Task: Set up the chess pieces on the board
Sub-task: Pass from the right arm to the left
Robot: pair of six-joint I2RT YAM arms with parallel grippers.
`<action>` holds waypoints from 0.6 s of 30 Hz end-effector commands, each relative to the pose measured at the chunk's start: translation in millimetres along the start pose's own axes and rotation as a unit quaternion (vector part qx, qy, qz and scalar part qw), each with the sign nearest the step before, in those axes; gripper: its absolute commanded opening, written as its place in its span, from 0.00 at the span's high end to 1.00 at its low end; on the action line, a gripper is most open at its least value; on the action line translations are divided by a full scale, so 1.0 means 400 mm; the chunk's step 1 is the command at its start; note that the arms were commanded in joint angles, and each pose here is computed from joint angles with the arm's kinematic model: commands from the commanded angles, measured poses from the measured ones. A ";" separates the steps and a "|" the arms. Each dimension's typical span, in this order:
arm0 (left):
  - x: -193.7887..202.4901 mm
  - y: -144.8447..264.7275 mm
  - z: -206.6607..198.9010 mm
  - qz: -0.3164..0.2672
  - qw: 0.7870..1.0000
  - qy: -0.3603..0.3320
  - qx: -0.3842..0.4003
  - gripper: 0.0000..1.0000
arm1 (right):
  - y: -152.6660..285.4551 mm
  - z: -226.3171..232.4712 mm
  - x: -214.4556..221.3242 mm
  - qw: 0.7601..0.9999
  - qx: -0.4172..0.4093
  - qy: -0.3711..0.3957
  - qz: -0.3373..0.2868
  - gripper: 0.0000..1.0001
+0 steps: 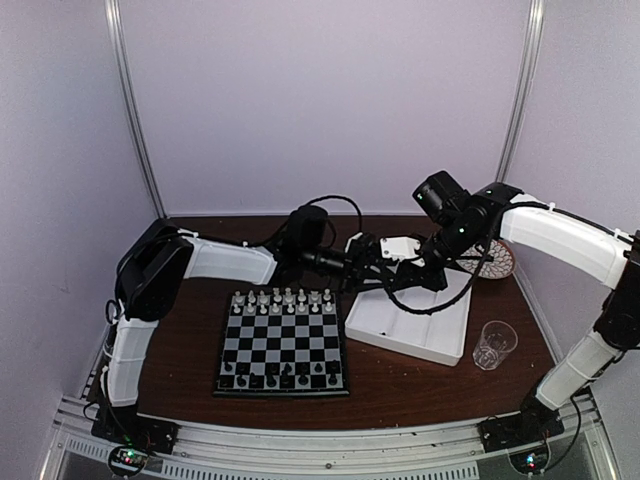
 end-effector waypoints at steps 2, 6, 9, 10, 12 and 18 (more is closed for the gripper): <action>0.012 -0.012 -0.018 0.019 0.999 -0.019 0.023 0.80 | -0.015 -0.016 0.000 1.000 0.011 -0.007 0.008 0.96; 0.013 -0.013 -0.015 0.021 0.999 -0.015 0.027 0.82 | -0.019 -0.019 0.000 1.000 0.012 -0.009 0.009 0.95; 0.013 -0.013 -0.015 0.022 0.999 -0.014 0.030 0.83 | -0.021 -0.021 -0.001 1.000 0.014 -0.010 0.008 0.95; 0.013 -0.013 -0.016 0.021 0.999 -0.013 0.031 0.83 | -0.021 -0.023 -0.001 1.000 0.016 -0.010 0.009 0.96; 0.012 -0.014 -0.015 0.021 0.999 -0.009 0.033 0.84 | -0.023 -0.026 0.000 1.000 0.018 -0.011 0.011 0.95; 0.008 -0.016 -0.028 0.013 0.998 0.008 0.056 0.85 | -0.026 -0.054 0.002 0.998 0.051 -0.027 0.017 0.96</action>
Point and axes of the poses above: each gripper's point midway between its finger pads, its own y axis back along the fingers, its own z axis along the line the jaws close on, x = y × z, the point moved 4 cm from there along y, back along the fingers, and after that the axes turned 4 degrees about y, right-handed, at the moved point
